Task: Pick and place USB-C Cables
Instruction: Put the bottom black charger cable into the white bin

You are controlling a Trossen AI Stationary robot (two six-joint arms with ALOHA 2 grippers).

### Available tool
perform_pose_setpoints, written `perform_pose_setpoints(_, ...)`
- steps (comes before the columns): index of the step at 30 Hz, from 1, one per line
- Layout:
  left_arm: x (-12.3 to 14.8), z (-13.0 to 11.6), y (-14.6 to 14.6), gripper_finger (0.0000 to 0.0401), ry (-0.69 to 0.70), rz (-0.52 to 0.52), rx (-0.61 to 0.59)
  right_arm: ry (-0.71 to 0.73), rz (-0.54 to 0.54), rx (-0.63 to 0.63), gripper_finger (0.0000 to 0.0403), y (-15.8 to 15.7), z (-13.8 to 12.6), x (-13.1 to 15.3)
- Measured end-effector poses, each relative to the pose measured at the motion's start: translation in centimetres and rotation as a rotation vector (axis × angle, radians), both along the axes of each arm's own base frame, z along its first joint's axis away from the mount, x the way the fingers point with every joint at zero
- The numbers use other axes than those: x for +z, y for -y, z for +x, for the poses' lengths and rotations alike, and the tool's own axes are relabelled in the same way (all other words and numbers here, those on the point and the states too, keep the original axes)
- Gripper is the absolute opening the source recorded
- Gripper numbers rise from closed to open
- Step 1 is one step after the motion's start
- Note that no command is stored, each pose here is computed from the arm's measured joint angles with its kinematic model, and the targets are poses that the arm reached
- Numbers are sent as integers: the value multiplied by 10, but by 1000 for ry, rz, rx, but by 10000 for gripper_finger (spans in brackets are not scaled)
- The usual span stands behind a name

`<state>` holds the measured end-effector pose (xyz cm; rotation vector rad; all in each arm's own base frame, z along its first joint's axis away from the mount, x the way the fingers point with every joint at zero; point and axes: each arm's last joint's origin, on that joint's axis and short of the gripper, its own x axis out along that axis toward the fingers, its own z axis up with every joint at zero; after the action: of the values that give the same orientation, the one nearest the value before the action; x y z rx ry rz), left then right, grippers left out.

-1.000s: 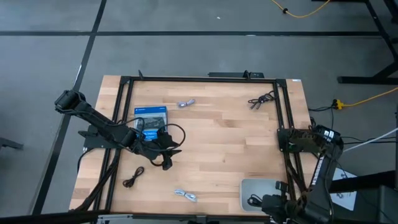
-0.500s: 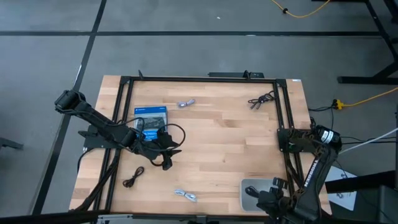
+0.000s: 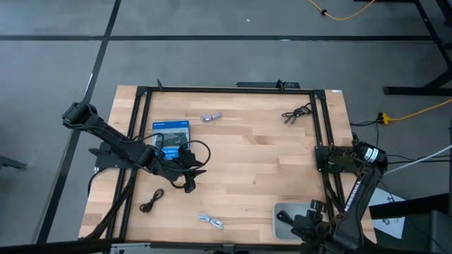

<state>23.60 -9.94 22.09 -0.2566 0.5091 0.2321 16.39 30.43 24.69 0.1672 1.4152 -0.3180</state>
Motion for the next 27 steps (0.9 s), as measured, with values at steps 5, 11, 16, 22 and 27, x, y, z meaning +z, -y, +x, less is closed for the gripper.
perform_pose_setpoints(5, 0, 0, 0, 115, 0, 0, 0, -10, -22, -46, 178, 10, 13, 20)
perform_pose_setpoints(11, 0, 0, 0, 115, 0, 1, -1, 181, -127, -25, 178, 20, 23, 61)
perform_pose_setpoints(16, 0, 0, 0, 115, -1, 8, -3, 472, -359, 179, 178, 23, 25, 73)
perform_pose_setpoints(22, 0, 0, -2, 115, -1, 71, 3, 636, -538, 233, 168, 57, 11, 82)
perform_pose_setpoints(27, 0, 0, -2, 115, -12, 137, -21, 717, -522, 93, 156, 106, -16, 75)
